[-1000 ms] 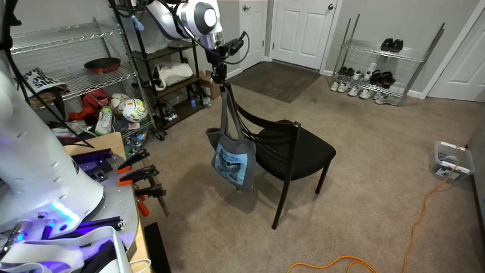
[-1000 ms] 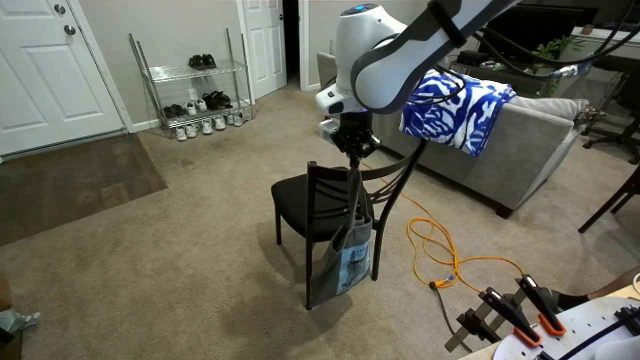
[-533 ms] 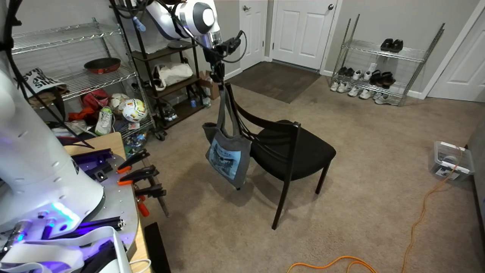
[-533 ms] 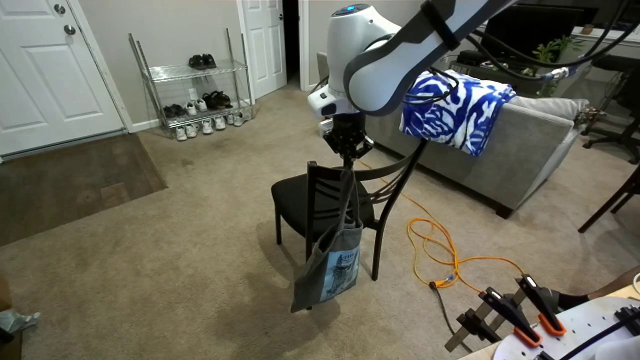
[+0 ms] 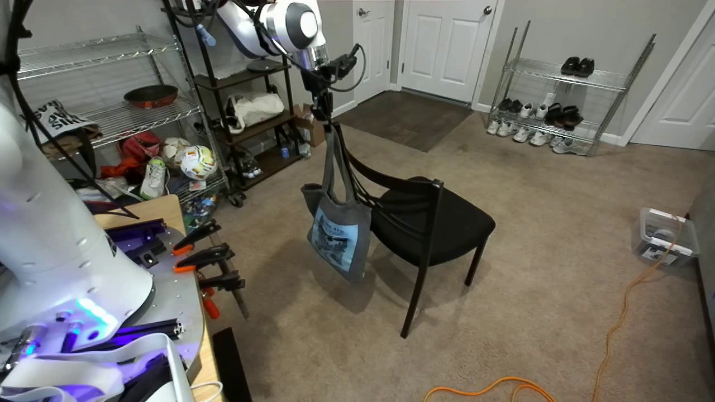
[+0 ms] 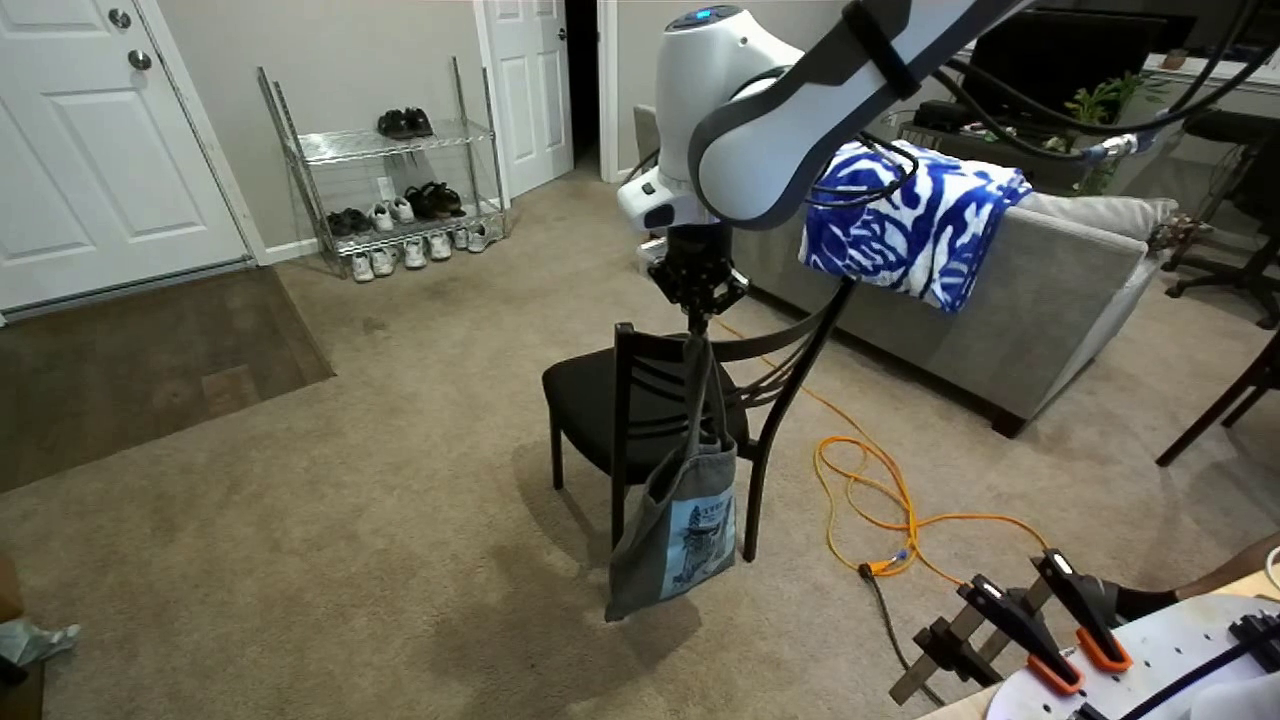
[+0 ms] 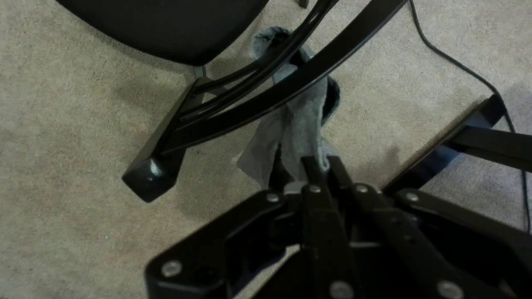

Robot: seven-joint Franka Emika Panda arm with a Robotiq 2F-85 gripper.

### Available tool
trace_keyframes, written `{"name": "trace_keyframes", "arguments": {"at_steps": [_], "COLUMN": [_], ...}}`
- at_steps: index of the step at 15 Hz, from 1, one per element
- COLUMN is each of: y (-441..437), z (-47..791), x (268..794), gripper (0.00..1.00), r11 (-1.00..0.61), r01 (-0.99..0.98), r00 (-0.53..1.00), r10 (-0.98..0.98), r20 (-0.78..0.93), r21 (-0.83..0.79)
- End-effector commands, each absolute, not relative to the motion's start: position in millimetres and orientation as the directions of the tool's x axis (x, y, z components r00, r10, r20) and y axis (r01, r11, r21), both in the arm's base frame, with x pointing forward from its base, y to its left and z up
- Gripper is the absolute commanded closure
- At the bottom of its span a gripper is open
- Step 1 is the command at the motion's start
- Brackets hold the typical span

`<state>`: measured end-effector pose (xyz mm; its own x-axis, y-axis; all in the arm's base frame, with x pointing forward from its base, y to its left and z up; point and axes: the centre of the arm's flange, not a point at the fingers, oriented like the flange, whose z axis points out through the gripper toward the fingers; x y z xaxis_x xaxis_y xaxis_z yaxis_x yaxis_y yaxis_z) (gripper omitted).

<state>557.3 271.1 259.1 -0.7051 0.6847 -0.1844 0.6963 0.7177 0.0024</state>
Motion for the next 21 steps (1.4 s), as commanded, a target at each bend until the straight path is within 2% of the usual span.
{"name": "trace_keyframes", "arguments": {"at_steps": [1,16,17,21], "y": [271,270,270,286], "z": [259,259,259,253], "x": [557,558,558,562], "gripper": [0.92,0.92,0.98,0.98], "r11": [0.718,0.717,0.717,0.714], "r01": [0.697,0.697,0.697,0.699], "r00": [-0.705,-0.705,-0.705,-0.699], "r10": [0.685,0.685,0.685,0.690], "r20": [-0.185,-0.186,-0.186,-0.187], "r21": [0.002,0.002,0.002,0.021]}}
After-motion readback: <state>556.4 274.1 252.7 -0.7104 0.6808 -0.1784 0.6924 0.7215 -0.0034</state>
